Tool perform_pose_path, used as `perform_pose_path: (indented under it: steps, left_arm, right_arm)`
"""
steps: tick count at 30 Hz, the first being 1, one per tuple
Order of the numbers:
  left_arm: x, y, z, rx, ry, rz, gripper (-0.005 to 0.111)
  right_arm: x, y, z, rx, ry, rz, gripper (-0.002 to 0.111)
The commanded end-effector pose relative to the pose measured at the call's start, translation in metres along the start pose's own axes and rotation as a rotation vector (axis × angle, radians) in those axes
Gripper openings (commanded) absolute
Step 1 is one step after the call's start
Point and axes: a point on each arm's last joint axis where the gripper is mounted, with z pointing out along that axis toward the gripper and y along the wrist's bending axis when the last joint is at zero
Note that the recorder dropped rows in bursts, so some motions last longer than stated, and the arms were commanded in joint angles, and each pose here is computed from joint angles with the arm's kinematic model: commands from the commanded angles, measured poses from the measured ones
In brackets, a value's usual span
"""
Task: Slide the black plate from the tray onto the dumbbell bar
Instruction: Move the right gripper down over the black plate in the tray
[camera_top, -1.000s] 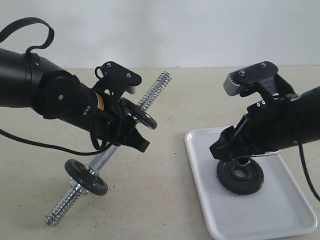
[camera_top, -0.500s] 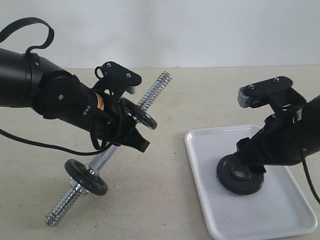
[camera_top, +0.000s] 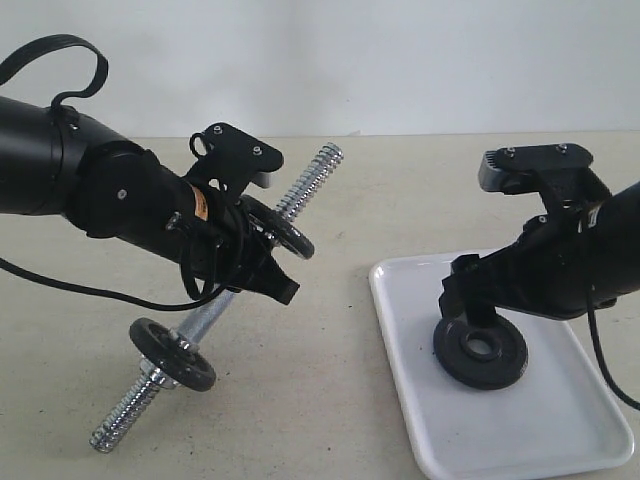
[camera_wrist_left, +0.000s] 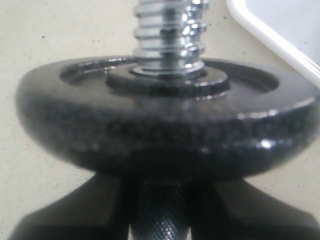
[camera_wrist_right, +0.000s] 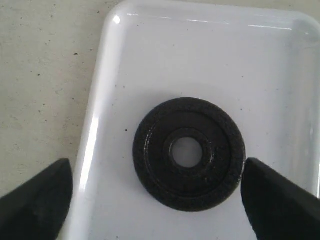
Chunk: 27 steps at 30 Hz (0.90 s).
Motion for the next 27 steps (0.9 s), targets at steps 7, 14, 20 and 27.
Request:
perform_pose_path:
  steps: [7, 14, 20, 27]
  left_arm:
    - [-0.0207, 0.0009, -0.0209, -0.005, -0.13, 0.006, 0.004]
    - [-0.021, 0.0009, -0.021, -0.006, -0.134, 0.008, 0.004]
    - [-0.021, 0.0009, -0.021, -0.006, -0.134, 0.008, 0.004]
    - [-0.0214, 0.0009, -0.021, -0.006, -0.138, 0.008, 0.004]
  right_arm:
    - [-0.0003, 0.003, -0.0006, -0.022, 0.001, -0.009, 0.081]
    - [-0.0025, 0.0027, -0.0006, -0.018, -0.023, 0.005, 0.081]
    - [-0.0022, 0.0027, -0.0006, -0.019, -0.02, 0.01, 0.081]
    - [0.0026, 0.0033, -0.0007, -0.025, 0.033, -0.015, 0.081]
